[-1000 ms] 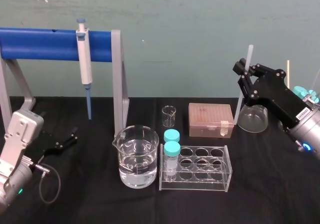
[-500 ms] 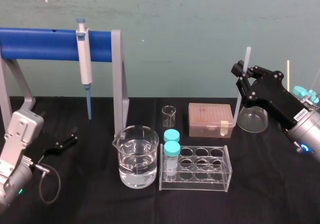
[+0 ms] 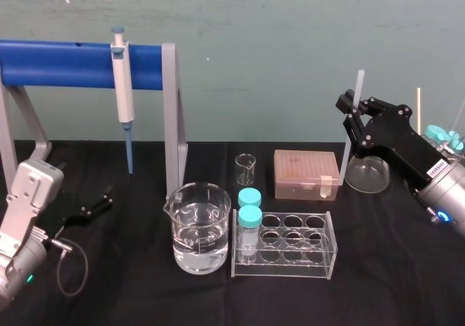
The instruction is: Pick up the stirring rod with one hand, then place it down.
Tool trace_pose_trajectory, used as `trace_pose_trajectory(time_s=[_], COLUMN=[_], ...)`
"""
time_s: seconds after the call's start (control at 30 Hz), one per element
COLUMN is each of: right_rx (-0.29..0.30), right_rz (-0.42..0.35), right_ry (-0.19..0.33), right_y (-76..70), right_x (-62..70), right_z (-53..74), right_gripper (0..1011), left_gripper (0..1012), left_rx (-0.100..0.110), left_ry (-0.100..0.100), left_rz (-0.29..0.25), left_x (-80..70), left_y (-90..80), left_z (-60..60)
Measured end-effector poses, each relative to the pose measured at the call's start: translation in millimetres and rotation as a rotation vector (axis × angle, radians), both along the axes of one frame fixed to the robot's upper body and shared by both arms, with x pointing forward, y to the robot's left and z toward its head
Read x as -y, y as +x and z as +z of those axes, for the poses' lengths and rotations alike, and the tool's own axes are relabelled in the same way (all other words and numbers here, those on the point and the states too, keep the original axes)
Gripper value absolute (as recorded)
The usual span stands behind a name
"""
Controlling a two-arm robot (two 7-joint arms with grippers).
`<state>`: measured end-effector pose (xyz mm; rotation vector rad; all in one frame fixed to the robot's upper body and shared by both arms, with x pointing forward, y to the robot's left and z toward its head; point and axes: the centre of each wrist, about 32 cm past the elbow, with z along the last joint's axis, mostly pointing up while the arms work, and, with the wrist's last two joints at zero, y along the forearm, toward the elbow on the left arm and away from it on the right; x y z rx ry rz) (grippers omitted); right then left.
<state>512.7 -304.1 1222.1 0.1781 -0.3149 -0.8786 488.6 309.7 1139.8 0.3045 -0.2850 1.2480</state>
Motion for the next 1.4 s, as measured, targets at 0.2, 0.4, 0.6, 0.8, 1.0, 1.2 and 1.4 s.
trace_pose_trajectory(time_s=[0.2, 0.4, 0.6, 0.8, 1.0, 1.2, 1.4], right_rx=[-0.001, -0.002, -0.002, -0.004, -0.004, -0.006, -0.006], right_rz=[0.0, 0.001, 0.001, 0.002, 0.002, 0.003, 0.002], right_ry=[0.001, 0.002, 0.003, 0.004, 0.004, 0.004, 0.001], right_y=[-0.2, -1.1, -1.3, -2.1, -2.0, -1.7, -0.8], right_x=[0.1, 0.0, 0.1, 0.2, 0.3, -0.2, -0.5], right_z=[-0.2, -0.8, -0.6, -0.5, -0.3, -0.7, -0.9], right_gripper=[72, 72, 72, 72, 72, 72, 72], left_gripper=[1000, 1000, 1000, 1000, 1000, 1000, 1000], left_rx=[0.0, 0.0, 0.0, 0.0, 0.0, 0.0, 0.0], left_ry=[0.0, 0.0, 0.0, 0.0, 0.0, 0.0, 0.0], left_rz=[0.0, 0.0, 0.0, 0.0, 0.0, 0.0, 0.0], left_x=[0.0, 0.0, 0.0, 0.0, 0.0, 0.0, 0.0], left_y=[0.0, 0.0, 0.0, 0.0, 0.0, 0.0, 0.0], left_z=[0.0, 0.0, 0.0, 0.0, 0.0, 0.0, 0.0])
